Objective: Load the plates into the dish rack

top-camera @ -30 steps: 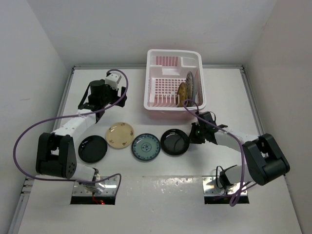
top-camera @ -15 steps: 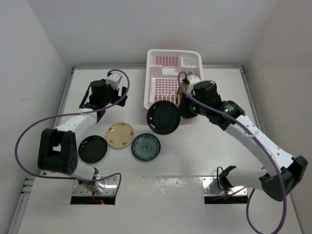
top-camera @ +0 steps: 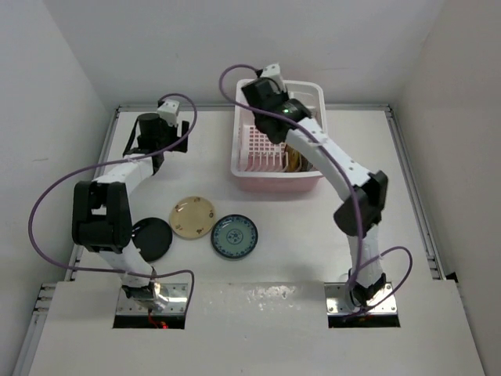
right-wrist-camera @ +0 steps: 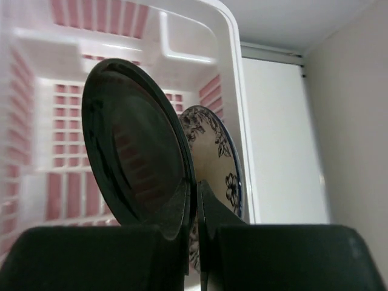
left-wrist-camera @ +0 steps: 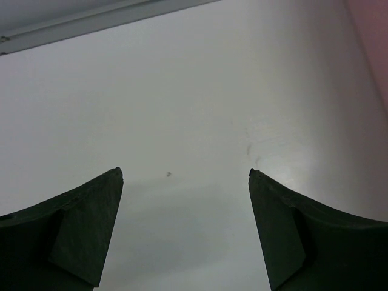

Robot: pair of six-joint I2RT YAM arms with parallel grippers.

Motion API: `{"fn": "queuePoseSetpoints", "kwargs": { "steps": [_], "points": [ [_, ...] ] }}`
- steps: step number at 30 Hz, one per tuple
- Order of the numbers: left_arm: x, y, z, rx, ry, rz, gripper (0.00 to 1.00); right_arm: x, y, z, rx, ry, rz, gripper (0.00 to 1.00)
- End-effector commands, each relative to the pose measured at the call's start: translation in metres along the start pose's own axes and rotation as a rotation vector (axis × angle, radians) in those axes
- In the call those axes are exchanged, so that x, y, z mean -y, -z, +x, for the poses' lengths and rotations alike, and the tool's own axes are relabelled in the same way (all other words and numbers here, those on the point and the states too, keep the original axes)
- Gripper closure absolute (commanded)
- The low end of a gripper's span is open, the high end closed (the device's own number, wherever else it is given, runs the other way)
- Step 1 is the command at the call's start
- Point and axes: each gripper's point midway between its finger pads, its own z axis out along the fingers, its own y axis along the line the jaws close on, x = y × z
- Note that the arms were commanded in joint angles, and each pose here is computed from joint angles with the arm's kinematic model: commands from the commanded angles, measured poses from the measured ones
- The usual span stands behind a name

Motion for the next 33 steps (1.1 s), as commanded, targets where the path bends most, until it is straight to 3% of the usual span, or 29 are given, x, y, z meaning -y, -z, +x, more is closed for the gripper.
{"fn": "queuePoseSetpoints", "kwargs": {
  "steps": [1,12,20,33],
  "points": [
    [-0.034,-0.006,-0.020,0.022,0.013,-0.092,0.12,0.029,-0.003,-0.005,0.012,0.150,0.266,1.00],
    [-0.050,-0.030,-0.008,-0.009,0.037,-0.068,0.12,0.012,-0.035,0.036,-0.021,0.223,0.380,1.00],
    [-0.055,-0.039,-0.009,-0.004,0.040,-0.069,0.12,-0.016,-0.047,0.094,-0.189,0.172,0.268,1.00],
    [-0.052,-0.042,-0.007,-0.001,0.040,-0.049,0.12,-0.032,-0.042,0.136,-0.331,0.165,0.168,0.97]
  ]
}}
